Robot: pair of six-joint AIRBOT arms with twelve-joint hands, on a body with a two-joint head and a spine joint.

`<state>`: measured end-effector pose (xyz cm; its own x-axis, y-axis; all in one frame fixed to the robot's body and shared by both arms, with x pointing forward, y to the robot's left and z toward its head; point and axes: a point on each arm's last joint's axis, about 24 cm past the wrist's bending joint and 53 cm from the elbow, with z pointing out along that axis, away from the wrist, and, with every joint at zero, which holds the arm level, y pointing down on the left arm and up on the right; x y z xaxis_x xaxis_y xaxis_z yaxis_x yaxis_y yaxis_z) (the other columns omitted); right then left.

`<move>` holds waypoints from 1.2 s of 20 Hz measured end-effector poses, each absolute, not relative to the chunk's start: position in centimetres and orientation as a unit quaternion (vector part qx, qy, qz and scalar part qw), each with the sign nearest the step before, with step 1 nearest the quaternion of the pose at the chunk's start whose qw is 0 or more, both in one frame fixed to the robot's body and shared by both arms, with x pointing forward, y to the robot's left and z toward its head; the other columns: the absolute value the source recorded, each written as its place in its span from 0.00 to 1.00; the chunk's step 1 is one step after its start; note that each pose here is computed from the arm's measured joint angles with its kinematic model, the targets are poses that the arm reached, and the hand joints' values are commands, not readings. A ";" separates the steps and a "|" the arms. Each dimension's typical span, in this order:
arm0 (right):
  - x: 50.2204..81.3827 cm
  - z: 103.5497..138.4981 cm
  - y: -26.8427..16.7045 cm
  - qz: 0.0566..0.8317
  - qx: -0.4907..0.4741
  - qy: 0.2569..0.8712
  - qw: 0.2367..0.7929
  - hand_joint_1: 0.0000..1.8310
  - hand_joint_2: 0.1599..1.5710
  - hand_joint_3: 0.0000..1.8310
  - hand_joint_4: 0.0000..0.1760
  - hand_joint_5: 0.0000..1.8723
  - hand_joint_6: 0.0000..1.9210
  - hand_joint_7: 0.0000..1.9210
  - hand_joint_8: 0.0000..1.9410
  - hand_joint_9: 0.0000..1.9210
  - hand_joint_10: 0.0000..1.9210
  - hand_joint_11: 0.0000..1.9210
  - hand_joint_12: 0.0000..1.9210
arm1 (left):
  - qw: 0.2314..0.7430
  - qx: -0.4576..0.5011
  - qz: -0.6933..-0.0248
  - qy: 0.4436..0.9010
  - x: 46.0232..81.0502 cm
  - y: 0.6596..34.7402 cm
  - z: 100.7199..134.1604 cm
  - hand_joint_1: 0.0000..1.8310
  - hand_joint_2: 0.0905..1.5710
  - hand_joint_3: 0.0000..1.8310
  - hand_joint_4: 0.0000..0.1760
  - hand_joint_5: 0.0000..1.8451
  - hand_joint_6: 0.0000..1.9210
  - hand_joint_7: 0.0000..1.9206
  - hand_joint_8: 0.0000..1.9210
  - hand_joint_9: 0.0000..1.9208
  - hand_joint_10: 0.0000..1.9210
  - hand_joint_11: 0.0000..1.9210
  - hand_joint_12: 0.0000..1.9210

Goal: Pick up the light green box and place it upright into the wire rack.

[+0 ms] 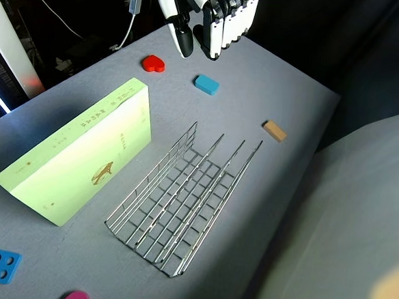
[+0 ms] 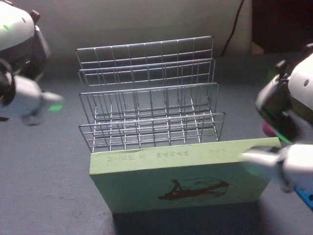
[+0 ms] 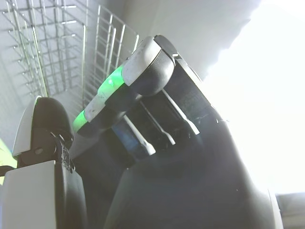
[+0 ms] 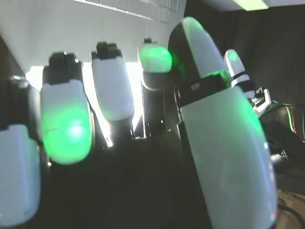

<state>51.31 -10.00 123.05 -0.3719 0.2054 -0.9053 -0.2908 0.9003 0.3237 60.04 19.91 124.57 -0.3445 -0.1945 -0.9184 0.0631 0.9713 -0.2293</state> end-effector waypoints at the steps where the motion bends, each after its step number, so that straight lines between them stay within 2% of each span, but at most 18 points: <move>1: 51.3 123.0 -10.0 0.224 -0.025 0.799 0.558 0.00 0.63 0.01 0.61 0.03 0.00 0.04 0.00 0.01 0.00 0.00 0.28 | 0.571 -0.043 -0.115 0.812 60.0 19.9 124.6 0.03 0.72 0.01 0.63 0.15 0.00 0.16 0.00 0.12 0.00 0.00 0.42; 6: 51.4 123.2 -10.1 0.220 -0.020 0.797 0.562 0.00 0.62 0.00 0.58 0.03 0.00 0.03 0.00 0.01 0.00 0.00 0.29 | 0.572 -0.043 -0.115 0.811 60.0 19.9 124.8 0.05 0.71 0.00 0.60 0.17 0.00 0.17 0.00 0.12 0.00 0.00 0.43; 9: 51.5 123.5 -9.6 0.216 -0.020 0.794 0.568 0.00 0.62 0.00 0.58 0.02 0.00 0.03 0.00 0.01 0.00 0.00 0.28 | 0.571 -0.044 -0.114 0.812 60.0 19.9 124.7 0.06 0.71 0.00 0.60 0.18 0.00 0.17 0.00 0.12 0.00 0.00 0.39; 16: 50.4 122.7 -5.3 0.246 -0.026 0.803 0.541 0.00 0.61 0.00 0.58 0.03 0.00 0.04 0.00 0.01 0.00 0.00 0.28 | 0.572 -0.047 -0.114 0.811 60.0 20.0 124.8 0.06 0.70 0.00 0.60 0.16 0.00 0.17 0.00 0.13 0.00 0.00 0.39; 20: 50.4 120.9 -3.0 0.248 -0.021 0.820 0.515 0.12 0.61 0.00 0.58 0.03 0.00 0.05 0.00 0.02 0.00 0.00 0.28 | 0.572 -0.046 -0.114 0.811 59.8 19.8 124.9 0.06 0.70 0.00 0.60 0.16 0.00 0.17 0.00 0.13 0.00 0.00 0.39; 24: 52.0 121.6 -1.2 0.246 -0.021 0.814 0.526 0.23 0.60 0.00 0.58 0.02 0.00 0.05 0.00 0.03 0.00 0.00 0.28 | 0.570 -0.048 -0.110 0.813 59.8 20.0 124.7 0.06 0.70 0.00 0.60 0.15 0.00 0.16 0.00 0.13 0.00 0.00 0.39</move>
